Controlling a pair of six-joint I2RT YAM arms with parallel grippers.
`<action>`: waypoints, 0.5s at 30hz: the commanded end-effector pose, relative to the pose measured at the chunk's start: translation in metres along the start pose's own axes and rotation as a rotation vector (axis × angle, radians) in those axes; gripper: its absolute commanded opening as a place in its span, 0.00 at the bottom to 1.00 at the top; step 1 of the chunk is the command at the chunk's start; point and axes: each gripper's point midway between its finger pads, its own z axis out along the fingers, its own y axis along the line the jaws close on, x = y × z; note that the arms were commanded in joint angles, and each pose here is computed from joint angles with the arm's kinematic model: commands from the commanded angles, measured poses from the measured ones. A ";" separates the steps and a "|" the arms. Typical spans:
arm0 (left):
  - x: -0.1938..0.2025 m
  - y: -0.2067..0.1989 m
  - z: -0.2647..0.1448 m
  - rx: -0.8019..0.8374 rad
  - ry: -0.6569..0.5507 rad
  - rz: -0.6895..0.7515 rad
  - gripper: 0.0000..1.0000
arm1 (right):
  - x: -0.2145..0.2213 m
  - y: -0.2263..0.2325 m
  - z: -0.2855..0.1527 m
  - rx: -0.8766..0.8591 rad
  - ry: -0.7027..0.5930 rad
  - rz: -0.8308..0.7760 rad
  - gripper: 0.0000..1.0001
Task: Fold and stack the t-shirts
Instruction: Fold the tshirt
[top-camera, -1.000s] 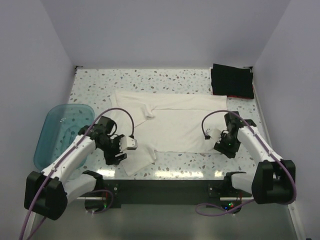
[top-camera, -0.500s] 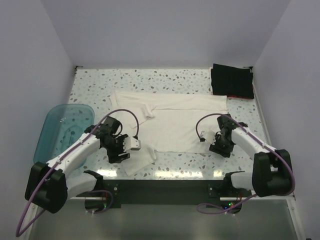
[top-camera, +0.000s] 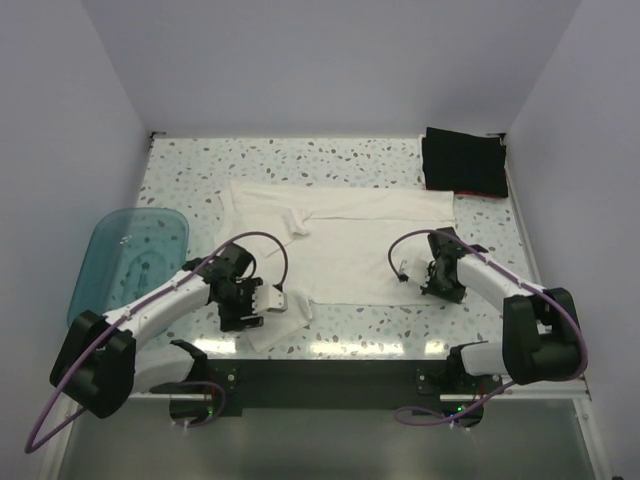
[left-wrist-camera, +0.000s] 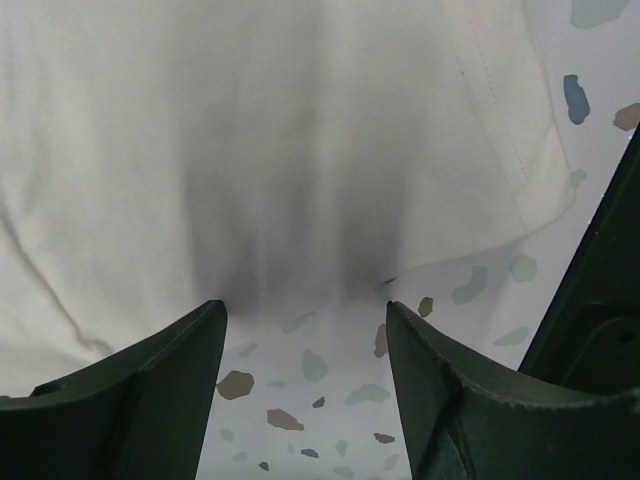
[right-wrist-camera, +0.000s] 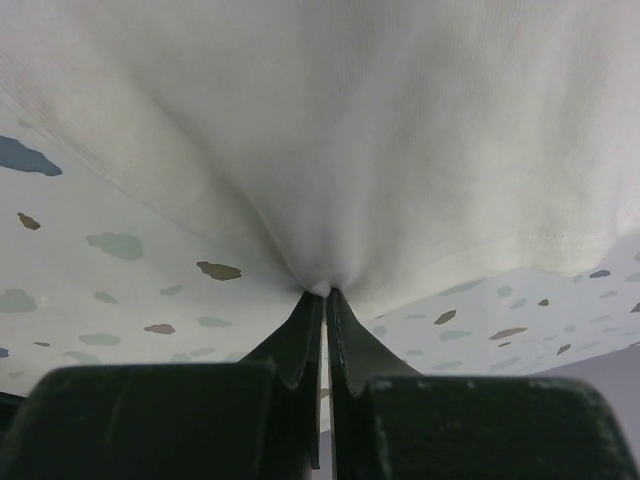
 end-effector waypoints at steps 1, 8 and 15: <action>-0.013 0.020 0.001 -0.082 -0.025 0.007 0.70 | -0.005 -0.001 0.008 0.002 -0.016 0.012 0.00; -0.037 0.019 -0.023 -0.070 -0.072 0.011 0.66 | -0.010 -0.009 0.000 0.010 -0.029 0.023 0.00; -0.030 0.008 0.003 -0.017 -0.035 -0.019 0.66 | -0.013 -0.014 -0.002 0.025 -0.042 0.022 0.00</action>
